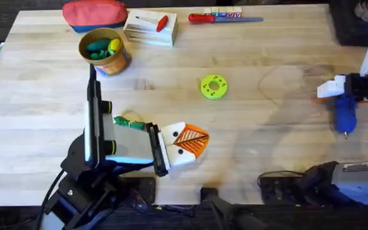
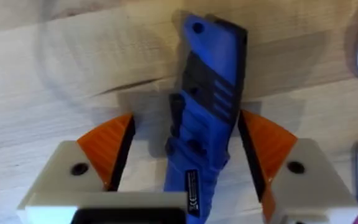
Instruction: Pick up the gripper from the table and insert it into the empty holder that is missing its gripper. Then pick up a screw, insert it into the mounting hole, and use the screwdriver to tighten it. Finally, clean up the table by picking up the vegetable and placing it into the bucket.
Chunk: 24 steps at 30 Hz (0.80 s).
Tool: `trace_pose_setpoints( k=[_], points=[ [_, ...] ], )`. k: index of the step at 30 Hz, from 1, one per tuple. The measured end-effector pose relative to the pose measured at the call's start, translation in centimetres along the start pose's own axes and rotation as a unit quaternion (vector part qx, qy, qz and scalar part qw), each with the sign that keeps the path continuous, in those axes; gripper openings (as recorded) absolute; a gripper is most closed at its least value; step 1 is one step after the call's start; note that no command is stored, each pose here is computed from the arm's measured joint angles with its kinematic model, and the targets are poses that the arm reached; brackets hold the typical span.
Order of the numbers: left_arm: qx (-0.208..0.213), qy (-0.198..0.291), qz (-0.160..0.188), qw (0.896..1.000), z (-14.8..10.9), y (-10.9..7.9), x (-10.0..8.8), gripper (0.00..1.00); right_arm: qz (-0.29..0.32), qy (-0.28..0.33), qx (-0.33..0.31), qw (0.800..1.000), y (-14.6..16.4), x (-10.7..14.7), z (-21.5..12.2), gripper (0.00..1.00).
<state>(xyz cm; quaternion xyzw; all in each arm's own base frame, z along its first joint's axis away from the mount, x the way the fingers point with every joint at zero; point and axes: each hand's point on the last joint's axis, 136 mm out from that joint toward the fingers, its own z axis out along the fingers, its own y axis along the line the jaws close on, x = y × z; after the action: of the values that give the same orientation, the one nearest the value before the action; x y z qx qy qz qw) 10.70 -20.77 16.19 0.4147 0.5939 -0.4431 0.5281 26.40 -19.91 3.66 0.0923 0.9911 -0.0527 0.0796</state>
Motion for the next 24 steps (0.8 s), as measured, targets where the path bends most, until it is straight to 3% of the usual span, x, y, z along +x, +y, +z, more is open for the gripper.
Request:
trace_pose_setpoints(
  k=[24],
  points=[
    [0.0, 0.0, 0.0, 1.0, 0.0, 0.0, 0.0, 0.007, 0.032, -0.06, -0.025, 0.997, -0.6, -2.4, 0.6, 0.987]
  ],
)
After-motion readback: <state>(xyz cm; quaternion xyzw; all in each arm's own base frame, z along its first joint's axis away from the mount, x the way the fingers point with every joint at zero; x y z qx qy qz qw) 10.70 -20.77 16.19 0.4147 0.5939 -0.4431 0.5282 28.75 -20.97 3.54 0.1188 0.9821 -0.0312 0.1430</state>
